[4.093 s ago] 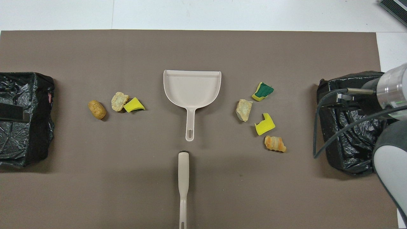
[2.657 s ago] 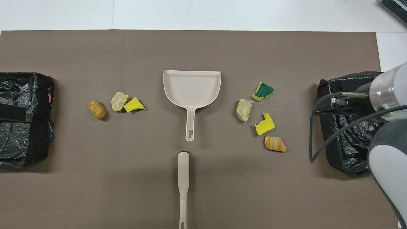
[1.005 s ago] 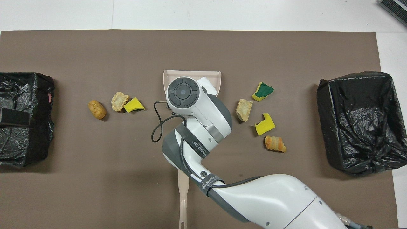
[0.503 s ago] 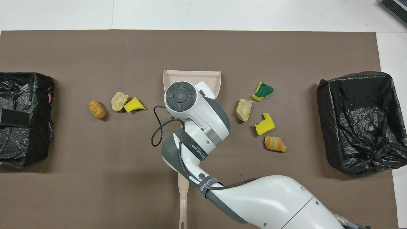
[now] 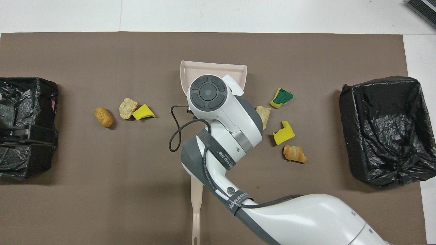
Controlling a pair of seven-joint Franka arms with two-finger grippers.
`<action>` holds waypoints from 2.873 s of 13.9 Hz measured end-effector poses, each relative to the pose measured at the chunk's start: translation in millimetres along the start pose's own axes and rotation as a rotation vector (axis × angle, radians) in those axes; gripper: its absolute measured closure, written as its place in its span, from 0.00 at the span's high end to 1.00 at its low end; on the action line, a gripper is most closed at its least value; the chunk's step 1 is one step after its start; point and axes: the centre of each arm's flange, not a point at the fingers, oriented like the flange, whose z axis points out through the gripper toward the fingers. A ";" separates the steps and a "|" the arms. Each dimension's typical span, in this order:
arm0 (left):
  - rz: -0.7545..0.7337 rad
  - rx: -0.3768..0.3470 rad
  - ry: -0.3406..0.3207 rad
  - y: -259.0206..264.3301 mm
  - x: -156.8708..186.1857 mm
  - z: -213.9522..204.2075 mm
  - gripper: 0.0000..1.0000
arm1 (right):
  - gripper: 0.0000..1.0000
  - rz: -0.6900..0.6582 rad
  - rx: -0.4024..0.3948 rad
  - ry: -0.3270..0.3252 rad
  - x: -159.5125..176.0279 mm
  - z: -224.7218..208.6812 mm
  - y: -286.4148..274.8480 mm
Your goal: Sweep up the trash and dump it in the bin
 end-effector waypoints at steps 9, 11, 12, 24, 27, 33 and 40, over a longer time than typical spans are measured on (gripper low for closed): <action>0.115 0.047 -0.069 166.6 -88.0 124.0 1.00 | 0.32 -0.734 -0.017 0.020 4.5 -44.1 45.8; 0.127 0.025 -0.078 180.2 -101.0 139.8 1.00 | 0.32 -0.913 -0.024 0.014 11.7 -41.6 57.2; 0.129 0.019 -0.081 184.1 -106.4 146.6 1.00 | 0.32 -1.008 -0.027 0.010 16.1 -40.6 64.1; 0.100 0.039 -0.035 302.6 -184.3 305.7 1.00 | 0.32 -1.755 -0.146 -0.156 25.4 29.8 76.5; 0.111 0.056 -0.045 311.5 -203.0 315.4 1.00 | 0.32 -1.792 -0.144 -0.167 18.9 36.3 66.8; 0.115 0.092 -0.078 306.4 -209.8 321.2 0.49 | 0.32 -1.791 -0.135 -0.171 17.9 39.6 66.5; 0.222 0.125 -0.146 291.6 -206.5 317.0 0.26 | 0.32 -1.725 -0.125 -0.172 14.8 45.1 64.5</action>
